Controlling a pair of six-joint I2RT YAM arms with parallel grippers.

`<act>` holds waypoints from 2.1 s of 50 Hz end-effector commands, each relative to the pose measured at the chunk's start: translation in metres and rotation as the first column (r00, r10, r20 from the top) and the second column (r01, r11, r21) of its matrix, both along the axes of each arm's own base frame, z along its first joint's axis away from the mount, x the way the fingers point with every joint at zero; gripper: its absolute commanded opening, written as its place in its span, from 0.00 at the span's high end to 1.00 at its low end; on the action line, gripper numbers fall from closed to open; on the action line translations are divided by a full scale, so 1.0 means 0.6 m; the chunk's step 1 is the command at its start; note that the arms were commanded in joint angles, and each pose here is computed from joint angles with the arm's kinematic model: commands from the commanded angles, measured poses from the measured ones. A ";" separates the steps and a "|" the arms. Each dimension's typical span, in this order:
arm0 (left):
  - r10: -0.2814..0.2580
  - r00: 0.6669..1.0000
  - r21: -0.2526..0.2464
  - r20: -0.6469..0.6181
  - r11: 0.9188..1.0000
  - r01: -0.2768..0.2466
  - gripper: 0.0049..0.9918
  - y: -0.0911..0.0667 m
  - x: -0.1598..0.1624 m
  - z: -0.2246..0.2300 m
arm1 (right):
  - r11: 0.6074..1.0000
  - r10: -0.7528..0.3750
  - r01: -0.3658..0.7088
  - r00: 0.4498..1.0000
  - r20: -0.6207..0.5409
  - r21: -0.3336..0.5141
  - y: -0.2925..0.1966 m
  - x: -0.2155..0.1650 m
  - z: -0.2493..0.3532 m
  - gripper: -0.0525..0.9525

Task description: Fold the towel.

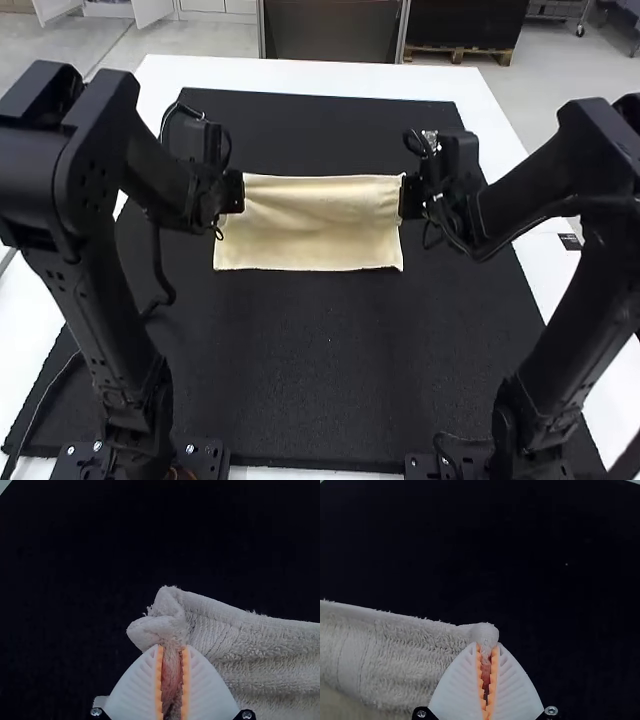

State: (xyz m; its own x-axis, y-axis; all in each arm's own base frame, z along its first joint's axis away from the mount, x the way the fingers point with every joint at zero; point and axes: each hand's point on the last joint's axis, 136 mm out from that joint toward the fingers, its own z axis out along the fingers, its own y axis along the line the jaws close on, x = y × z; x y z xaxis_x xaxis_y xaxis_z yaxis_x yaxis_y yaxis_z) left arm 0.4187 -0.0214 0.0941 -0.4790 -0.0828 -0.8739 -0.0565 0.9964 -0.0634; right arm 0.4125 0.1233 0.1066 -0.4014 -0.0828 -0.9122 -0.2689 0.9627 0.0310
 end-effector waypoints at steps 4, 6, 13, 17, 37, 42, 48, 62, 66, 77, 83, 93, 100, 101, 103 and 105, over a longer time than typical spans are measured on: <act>0.052 0.999 0.044 -0.009 0.998 -0.052 0.89 0.024 -0.001 -0.011 | 0.998 -0.059 0.059 0.998 -0.019 -0.036 -0.022 0.000 -0.022 0.93; 0.051 0.999 0.045 -0.009 0.998 -0.051 0.89 0.024 0.001 -0.012 | 0.998 -0.058 0.057 0.998 -0.025 -0.037 -0.022 0.000 -0.027 0.93; 0.051 0.998 0.047 -0.026 0.998 -0.050 0.89 0.024 0.000 -0.027 | 0.998 -0.058 0.057 0.998 -0.037 -0.042 -0.022 0.001 -0.038 0.93; 0.050 0.998 0.051 -0.038 0.998 -0.048 0.89 0.024 0.000 -0.036 | 0.998 -0.058 0.057 0.998 -0.035 -0.041 -0.021 0.002 -0.041 0.93; 0.050 0.997 0.058 -0.061 0.997 -0.046 0.89 0.025 -0.002 -0.057 | 0.997 -0.051 0.046 0.995 -0.082 -0.062 -0.020 -0.005 -0.080 0.93; 0.050 0.997 0.057 -0.059 0.997 -0.047 0.89 0.025 -0.003 -0.061 | 0.997 -0.050 0.044 0.995 -0.092 -0.067 -0.020 -0.006 -0.089 0.93; 0.048 0.997 0.065 -0.058 0.997 -0.044 0.89 0.025 -0.004 -0.063 | 0.997 -0.049 0.045 0.996 -0.077 -0.059 -0.019 -0.002 -0.084 0.93; 0.047 0.997 0.078 -0.058 0.996 -0.042 0.89 0.027 -0.004 -0.072 | 0.997 -0.043 0.036 0.994 -0.103 -0.072 -0.017 -0.005 -0.105 0.93; 0.047 0.997 0.078 -0.061 0.996 -0.042 0.89 0.027 -0.004 -0.074 | 0.997 -0.044 0.036 0.993 -0.109 -0.074 -0.017 -0.006 -0.109 0.93; 0.046 0.995 0.081 -0.089 0.996 -0.039 0.89 0.027 -0.006 -0.095 | 0.996 -0.046 0.038 0.993 -0.110 -0.076 -0.018 -0.004 -0.119 0.93; 0.049 0.995 0.082 -0.090 0.996 -0.041 0.89 0.028 -0.006 -0.095 | 0.997 -0.046 0.039 0.993 -0.104 -0.074 -0.017 -0.002 -0.118 0.93; 0.047 0.994 0.083 -0.094 0.996 -0.039 0.89 0.027 -0.006 -0.098 | 0.996 -0.045 0.036 0.993 -0.113 -0.080 -0.017 -0.003 -0.127 0.93; 0.047 0.995 0.082 -0.091 0.996 -0.040 0.89 0.027 -0.005 -0.097 | 0.996 -0.045 0.036 0.993 -0.113 -0.081 -0.017 -0.003 -0.129 0.93; 0.047 0.995 0.082 -0.093 0.996 -0.040 0.89 0.027 -0.005 -0.097 | 0.996 -0.044 0.035 0.993 -0.110 -0.081 -0.017 -0.002 -0.128 0.93; 0.047 0.995 0.082 -0.093 0.996 -0.040 0.89 0.027 -0.006 -0.097 | 0.996 -0.043 0.035 0.994 -0.105 -0.081 -0.017 -0.001 -0.127 0.93; 0.047 0.995 0.082 -0.091 0.996 -0.040 0.89 0.027 -0.005 -0.097 | 0.996 -0.042 0.034 0.994 -0.101 -0.081 -0.016 0.000 -0.125 0.93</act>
State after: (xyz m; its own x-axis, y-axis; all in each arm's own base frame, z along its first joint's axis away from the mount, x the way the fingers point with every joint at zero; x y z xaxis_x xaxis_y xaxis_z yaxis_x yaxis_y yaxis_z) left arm 0.4139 -0.0212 0.0325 -0.5701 -0.0422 -0.8205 -0.0427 0.9989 -0.0218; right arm 0.4085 0.1246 0.0307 -0.5087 -0.1236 -0.8520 -0.2748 0.9612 0.0246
